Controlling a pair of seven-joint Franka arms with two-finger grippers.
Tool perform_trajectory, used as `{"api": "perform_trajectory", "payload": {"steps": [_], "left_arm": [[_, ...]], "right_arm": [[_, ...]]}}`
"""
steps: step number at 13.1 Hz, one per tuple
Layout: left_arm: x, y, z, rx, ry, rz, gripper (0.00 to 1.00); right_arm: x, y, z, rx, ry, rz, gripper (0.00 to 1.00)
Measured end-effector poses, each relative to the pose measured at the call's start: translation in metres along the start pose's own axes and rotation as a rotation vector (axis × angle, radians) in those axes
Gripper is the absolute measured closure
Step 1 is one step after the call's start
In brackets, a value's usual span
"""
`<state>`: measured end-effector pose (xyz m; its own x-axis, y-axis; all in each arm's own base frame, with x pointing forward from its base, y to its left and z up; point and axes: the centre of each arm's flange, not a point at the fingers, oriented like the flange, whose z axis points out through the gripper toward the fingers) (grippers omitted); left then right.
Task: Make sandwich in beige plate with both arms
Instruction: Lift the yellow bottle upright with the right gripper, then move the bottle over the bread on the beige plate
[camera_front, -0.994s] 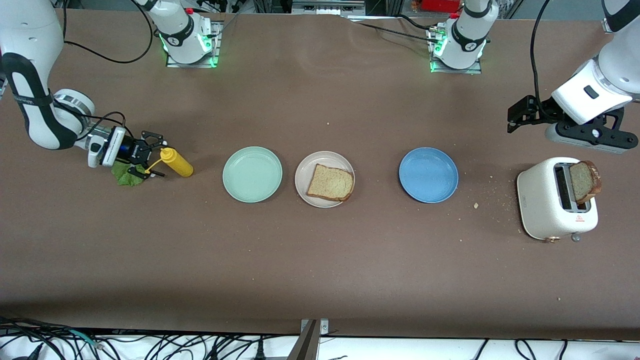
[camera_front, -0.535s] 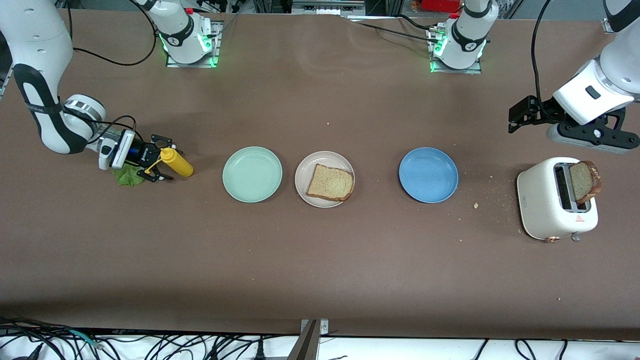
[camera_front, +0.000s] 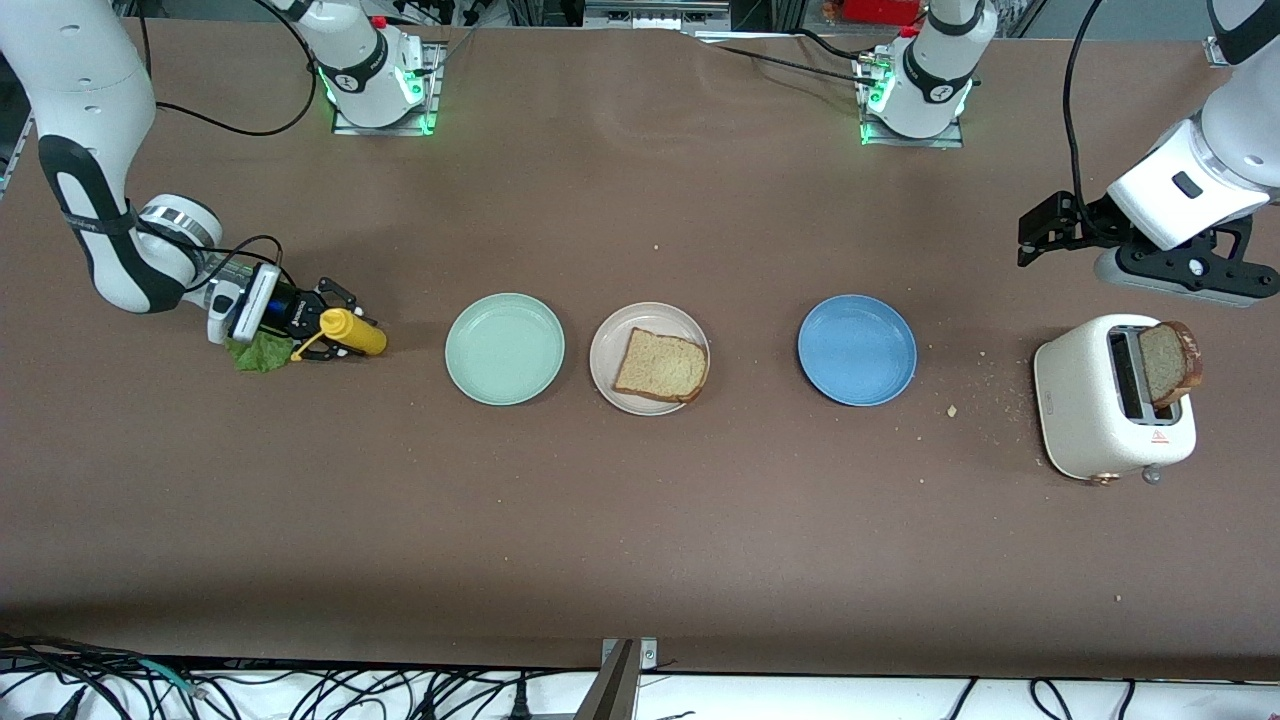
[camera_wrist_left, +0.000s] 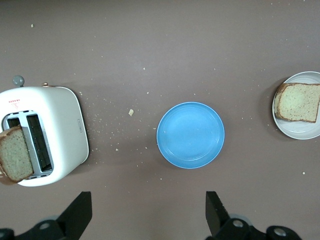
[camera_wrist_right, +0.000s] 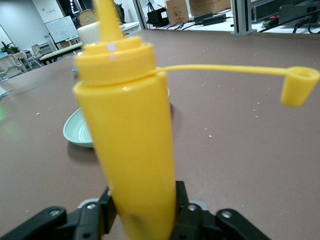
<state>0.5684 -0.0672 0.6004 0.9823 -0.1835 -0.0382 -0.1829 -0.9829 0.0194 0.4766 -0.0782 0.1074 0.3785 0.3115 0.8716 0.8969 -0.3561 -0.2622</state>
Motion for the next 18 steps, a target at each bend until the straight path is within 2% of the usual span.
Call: {"api": "perform_trajectory", "payload": {"steps": [3,6,7,13,15,18], "left_arm": [[0.0,0.0,0.0,0.0,0.0,0.0,0.0],[0.0,0.0,0.0,0.0,0.0,0.0,0.0],[0.0,0.0,0.0,0.0,0.0,0.0,0.0],[0.0,0.0,0.0,0.0,0.0,0.0,0.0],[0.0,0.0,0.0,0.0,0.0,0.0,0.0],[0.0,0.0,0.0,0.0,0.0,0.0,0.0]], "right_arm": [[0.02,0.014,0.007,-0.022,-0.054,-0.061,0.61],[0.067,0.036,0.029,-0.057,-0.161,-0.103,0.7],[0.087,0.042,0.039,-0.05,-0.212,-0.106,0.77],[0.22,0.056,0.088,-0.024,-0.546,-0.148,0.78],[0.261,0.046,0.111,-0.037,-0.684,-0.171,0.78],[0.31,0.019,0.155,-0.078,-0.852,-0.213,0.78]]}}
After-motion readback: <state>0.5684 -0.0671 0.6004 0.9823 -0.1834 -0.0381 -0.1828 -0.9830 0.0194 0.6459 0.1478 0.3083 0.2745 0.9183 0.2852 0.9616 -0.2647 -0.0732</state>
